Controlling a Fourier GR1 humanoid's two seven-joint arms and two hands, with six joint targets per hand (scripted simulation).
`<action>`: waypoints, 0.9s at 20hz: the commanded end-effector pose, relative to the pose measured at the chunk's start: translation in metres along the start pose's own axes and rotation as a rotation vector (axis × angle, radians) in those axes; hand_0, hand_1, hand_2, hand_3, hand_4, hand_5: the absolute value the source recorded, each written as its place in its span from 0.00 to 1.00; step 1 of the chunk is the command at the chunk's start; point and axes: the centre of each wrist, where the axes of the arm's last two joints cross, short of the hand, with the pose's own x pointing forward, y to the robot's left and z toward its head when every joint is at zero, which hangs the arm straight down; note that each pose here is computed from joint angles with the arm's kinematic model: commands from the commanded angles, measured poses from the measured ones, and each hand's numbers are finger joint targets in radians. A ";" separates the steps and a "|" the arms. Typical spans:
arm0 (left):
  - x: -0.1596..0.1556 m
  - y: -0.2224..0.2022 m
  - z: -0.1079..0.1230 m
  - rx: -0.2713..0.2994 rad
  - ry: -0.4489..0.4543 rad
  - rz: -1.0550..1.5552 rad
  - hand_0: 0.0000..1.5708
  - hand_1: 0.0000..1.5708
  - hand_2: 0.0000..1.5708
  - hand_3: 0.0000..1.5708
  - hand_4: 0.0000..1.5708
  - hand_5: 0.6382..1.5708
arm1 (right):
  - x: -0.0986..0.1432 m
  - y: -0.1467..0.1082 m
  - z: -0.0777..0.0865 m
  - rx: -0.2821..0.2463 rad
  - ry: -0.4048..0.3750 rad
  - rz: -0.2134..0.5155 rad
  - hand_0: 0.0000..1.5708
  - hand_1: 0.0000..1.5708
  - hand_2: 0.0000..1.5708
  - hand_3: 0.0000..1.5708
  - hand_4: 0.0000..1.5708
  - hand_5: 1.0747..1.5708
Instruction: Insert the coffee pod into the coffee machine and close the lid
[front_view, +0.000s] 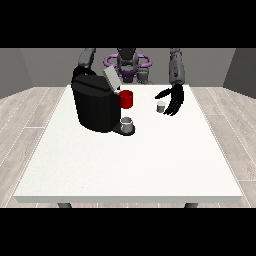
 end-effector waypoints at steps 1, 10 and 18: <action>0.009 0.001 -0.007 -0.041 -0.006 -0.086 0.36 0.36 0.44 0.26 0.00 1.00 | -0.010 0.002 -0.002 -0.027 0.027 0.002 0.00 0.00 0.00 0.00 0.28 1.00; -0.007 -0.002 -0.008 0.132 -0.067 -0.163 0.44 0.44 0.54 0.41 0.18 1.00 | 0.015 -0.006 -0.010 0.000 -0.011 0.004 0.00 0.00 0.00 0.00 0.33 1.00; -0.011 0.005 -0.009 0.102 -0.049 -0.307 0.59 0.59 0.66 0.52 0.18 1.00 | 0.003 -0.012 -0.008 -0.022 0.013 -0.029 0.00 0.00 0.00 0.00 0.31 1.00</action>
